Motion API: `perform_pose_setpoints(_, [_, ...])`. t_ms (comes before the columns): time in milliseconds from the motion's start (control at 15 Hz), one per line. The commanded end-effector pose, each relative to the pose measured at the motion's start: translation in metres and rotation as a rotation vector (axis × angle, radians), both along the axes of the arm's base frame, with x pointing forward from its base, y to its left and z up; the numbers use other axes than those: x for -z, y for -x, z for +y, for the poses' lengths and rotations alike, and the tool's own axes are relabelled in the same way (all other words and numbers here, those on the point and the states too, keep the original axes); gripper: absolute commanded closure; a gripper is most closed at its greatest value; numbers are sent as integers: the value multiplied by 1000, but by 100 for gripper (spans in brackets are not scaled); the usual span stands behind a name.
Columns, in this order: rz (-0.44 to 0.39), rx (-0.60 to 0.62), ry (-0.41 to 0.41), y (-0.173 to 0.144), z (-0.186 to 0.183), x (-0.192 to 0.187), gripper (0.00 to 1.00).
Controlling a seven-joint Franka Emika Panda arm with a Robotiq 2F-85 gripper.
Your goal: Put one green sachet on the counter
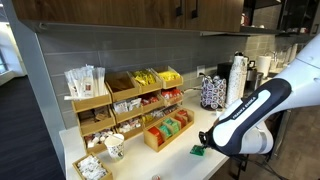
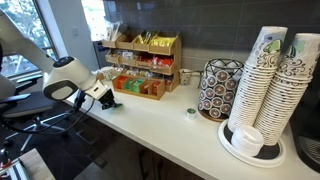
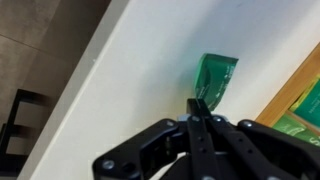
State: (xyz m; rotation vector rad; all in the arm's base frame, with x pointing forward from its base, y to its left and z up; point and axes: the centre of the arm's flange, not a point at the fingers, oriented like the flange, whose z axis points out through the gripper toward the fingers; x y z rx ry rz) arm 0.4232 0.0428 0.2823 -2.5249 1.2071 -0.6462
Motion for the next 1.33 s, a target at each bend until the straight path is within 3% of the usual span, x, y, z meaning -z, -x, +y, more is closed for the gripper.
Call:
perform_pose_setpoints(0, [-22,-50,80,-4,33,-72,100])
perform_pose_setpoints(467, [-62,-163,235,-15,28,-84,100])
perform_pose_setpoints(733, [-71,-222,320,-15,24,-110,100])
perform_pose_setpoints(1133, [33,-344,385,-12,114,-167,100])
perform_pose_setpoints(1267, [57,-349,420,-14,133,-179,91])
